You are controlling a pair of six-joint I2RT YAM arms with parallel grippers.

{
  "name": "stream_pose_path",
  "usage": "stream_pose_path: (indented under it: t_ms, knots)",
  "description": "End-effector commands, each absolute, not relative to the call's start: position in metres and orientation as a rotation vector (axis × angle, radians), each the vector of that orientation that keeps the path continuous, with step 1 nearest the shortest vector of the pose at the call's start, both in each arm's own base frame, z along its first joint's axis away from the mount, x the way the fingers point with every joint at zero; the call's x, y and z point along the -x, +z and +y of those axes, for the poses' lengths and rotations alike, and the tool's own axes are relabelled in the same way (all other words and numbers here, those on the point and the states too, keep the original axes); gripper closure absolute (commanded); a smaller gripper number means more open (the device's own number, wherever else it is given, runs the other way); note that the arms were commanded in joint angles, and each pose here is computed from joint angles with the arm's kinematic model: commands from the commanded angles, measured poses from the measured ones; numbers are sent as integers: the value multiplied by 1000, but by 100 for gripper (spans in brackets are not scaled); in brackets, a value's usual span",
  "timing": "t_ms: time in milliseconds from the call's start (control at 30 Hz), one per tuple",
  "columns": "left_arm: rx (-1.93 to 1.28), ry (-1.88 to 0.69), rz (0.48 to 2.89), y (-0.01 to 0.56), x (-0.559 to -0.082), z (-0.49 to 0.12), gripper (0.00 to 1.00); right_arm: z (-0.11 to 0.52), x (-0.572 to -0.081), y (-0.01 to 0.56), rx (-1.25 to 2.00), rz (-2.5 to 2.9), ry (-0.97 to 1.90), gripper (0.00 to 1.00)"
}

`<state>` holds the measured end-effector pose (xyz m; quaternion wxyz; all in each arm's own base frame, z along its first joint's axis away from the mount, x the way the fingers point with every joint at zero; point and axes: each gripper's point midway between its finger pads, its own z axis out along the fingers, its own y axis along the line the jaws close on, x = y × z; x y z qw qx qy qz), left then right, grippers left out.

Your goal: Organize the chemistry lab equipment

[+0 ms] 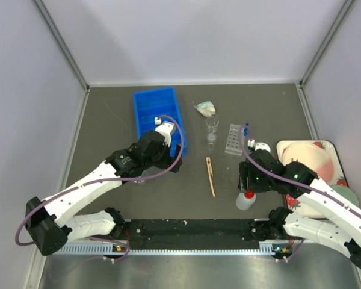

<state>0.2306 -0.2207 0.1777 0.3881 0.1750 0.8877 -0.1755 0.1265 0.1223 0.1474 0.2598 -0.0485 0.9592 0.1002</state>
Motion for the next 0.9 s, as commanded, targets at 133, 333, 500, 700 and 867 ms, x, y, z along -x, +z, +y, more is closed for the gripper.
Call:
stream_pose_path:
  t_ms: [133,333,500,700,867]
  knots:
    - [-460,-509,2183,192,-234,-228,3,115,-120,141,101,2634,220,42]
    - [-465,-522,2180,192,-233,-230,2,112,-113,132,111,2665,189,44]
    - [-463,-523,2177,193,-233,-230,2,111,-112,129,115,2672,185,48]
    - [-464,-521,2180,191,-233,-230,2,111,-112,130,115,2673,182,60]
    - [-464,-520,2181,191,-233,-230,2,111,-111,129,114,2678,181,76]
